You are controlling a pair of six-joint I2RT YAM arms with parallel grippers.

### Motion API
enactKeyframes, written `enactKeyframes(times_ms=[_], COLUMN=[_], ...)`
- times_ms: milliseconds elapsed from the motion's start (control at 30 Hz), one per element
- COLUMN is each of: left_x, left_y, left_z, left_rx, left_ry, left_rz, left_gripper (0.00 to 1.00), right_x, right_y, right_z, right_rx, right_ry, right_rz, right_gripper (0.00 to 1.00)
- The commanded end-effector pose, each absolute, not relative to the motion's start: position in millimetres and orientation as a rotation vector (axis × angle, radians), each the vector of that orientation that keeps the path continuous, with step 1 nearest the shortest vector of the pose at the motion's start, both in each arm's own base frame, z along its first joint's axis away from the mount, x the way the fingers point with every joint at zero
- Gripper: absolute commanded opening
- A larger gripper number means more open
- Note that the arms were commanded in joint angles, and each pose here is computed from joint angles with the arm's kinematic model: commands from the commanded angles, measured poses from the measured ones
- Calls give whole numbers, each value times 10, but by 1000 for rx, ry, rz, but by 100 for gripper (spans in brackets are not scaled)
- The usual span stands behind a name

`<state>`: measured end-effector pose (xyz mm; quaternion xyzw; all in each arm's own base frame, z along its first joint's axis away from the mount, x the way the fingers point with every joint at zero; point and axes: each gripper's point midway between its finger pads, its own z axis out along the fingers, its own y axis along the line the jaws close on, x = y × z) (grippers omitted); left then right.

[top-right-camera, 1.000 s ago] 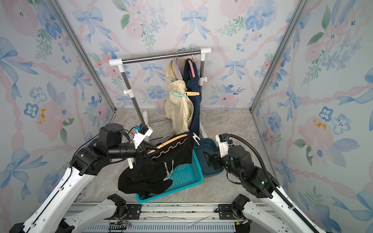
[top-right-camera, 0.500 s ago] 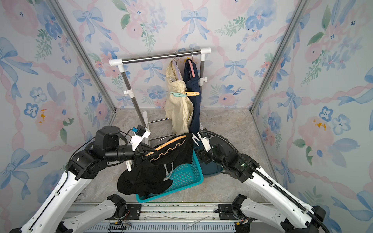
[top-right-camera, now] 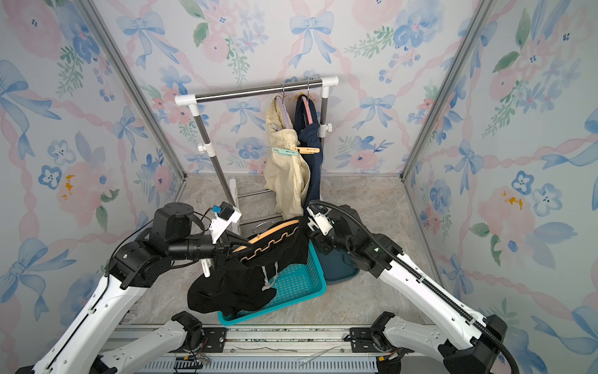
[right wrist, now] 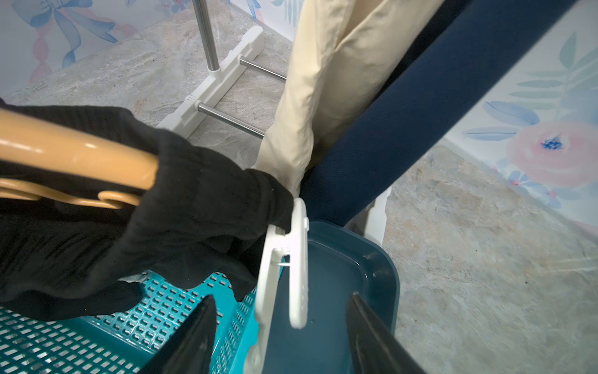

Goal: Remove the clothespins securing shorts to the hanger
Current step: Remove the clothespin from the hanger.

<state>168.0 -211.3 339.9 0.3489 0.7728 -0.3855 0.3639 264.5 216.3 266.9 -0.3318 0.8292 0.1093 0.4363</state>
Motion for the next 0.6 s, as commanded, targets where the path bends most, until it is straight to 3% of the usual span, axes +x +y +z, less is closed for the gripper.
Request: enactKeyframes(times_ms=[0,300,567], left_x=[1626,1597,1580], left_y=[-2141,-2137,-2137], left_z=[3530,3537,3536], left_rx=[916,924,926], left_ry=[1917,1907,1907], left_rz=[-1021,-1026,-1032], left_gripper=[0,0,0], right_x=[2667,2717,2721], right_y=[2269,2267,2311], right_z=[2768,2711,2686], right_rx=[-874,-884,-915], right_ry=[2026,2043,2034], right_rz=[312,319,340], right_gripper=[60,45,44])
